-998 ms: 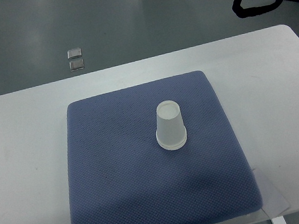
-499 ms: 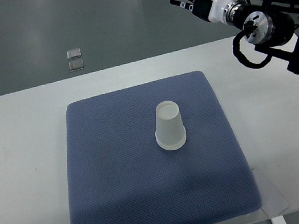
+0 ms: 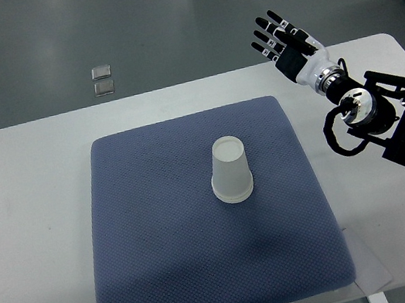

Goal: Stack paper cups

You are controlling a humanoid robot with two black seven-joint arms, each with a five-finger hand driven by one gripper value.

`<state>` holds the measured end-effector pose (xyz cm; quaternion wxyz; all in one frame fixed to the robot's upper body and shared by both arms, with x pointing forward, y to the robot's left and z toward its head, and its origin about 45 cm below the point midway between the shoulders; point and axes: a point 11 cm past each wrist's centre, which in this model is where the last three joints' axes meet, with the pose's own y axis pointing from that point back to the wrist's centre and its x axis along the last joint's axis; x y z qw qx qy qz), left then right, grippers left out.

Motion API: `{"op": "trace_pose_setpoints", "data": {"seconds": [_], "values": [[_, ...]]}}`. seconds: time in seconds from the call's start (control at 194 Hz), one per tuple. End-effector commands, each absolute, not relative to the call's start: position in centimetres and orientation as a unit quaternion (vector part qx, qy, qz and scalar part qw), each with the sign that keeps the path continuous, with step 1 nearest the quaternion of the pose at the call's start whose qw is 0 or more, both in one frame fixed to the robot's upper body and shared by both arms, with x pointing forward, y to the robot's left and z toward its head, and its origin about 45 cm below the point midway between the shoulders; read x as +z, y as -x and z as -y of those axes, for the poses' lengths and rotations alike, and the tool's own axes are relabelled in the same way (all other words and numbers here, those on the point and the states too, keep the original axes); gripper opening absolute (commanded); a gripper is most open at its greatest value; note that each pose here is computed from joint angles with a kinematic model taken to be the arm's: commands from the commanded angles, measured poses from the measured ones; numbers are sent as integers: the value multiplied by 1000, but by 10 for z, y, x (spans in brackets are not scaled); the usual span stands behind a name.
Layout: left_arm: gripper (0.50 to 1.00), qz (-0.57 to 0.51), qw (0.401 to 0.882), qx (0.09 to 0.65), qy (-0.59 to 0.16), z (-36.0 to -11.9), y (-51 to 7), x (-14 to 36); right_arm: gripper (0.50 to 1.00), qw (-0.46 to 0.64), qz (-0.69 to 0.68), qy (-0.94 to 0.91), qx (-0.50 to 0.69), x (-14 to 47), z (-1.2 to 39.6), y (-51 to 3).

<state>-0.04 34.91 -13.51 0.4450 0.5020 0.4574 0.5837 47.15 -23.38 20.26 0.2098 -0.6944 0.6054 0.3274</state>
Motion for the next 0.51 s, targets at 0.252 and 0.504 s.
{"op": "trace_pose_setpoints", "data": {"seconds": [0.252,0.504], "values": [[1000,-457,445,584,-502,-349,0,-135,913,168,-613,715,291,192,238,-468],[1000,-457,445,584,-502,-349,0,-135,913,151,-615,723,274,190,240,-468]]}}
